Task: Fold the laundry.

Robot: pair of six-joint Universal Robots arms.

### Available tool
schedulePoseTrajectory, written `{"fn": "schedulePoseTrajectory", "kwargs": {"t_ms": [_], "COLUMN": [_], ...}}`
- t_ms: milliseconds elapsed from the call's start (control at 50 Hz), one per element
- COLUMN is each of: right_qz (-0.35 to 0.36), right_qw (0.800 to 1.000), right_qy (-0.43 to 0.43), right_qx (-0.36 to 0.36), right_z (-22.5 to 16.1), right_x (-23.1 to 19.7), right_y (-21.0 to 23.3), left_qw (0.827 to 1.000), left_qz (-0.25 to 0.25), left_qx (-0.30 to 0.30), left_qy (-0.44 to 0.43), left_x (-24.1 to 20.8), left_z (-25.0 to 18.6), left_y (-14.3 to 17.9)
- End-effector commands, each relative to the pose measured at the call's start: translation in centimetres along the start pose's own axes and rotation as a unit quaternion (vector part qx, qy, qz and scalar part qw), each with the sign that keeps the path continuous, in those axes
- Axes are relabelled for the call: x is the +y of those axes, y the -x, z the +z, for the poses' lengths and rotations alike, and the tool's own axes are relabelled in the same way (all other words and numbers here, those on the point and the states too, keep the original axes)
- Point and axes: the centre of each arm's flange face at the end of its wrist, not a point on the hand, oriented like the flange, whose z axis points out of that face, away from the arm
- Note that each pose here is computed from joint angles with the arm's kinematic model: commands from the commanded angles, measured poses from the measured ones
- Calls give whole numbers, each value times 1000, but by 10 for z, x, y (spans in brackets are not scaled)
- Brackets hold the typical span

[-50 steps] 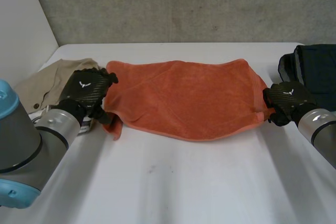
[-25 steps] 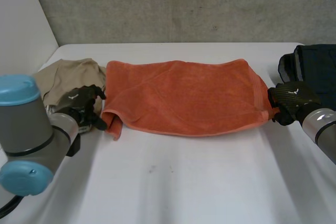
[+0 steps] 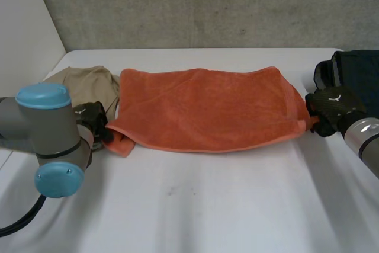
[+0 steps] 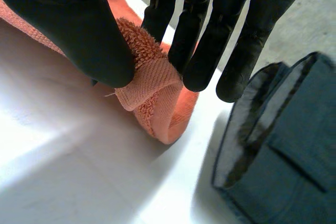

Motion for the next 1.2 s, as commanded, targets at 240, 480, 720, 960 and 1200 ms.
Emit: {"fn": "schedulePoseTrajectory", "kwargs": {"t_ms": [240,480,720,960,1200], "right_qz": [-157,-238,-229,-171,-145], "right_qw": [987,956,957,947,899], "right_qy": [30,150,169,-176,-309], "right_qx": [3,-84,-55,205,274], "right_z": [-67,-104,-24,33,19], "right_x": [-70,-46,-12,-165,-212], "right_y": [-31,-24,-7,-71,-86], "left_qw": [958,858,860,793,753], "left_qz": [275,503,499,407,326], "left_qx": [27,92,66,-102,-64], "left_qy": [-79,-44,-85,-443,-568], "left_x": [-71,-22,-16,-207,-254], "left_z": [-110,-159,-53,6,-20], "left_y": [-2,0,-33,-59,-60]}}
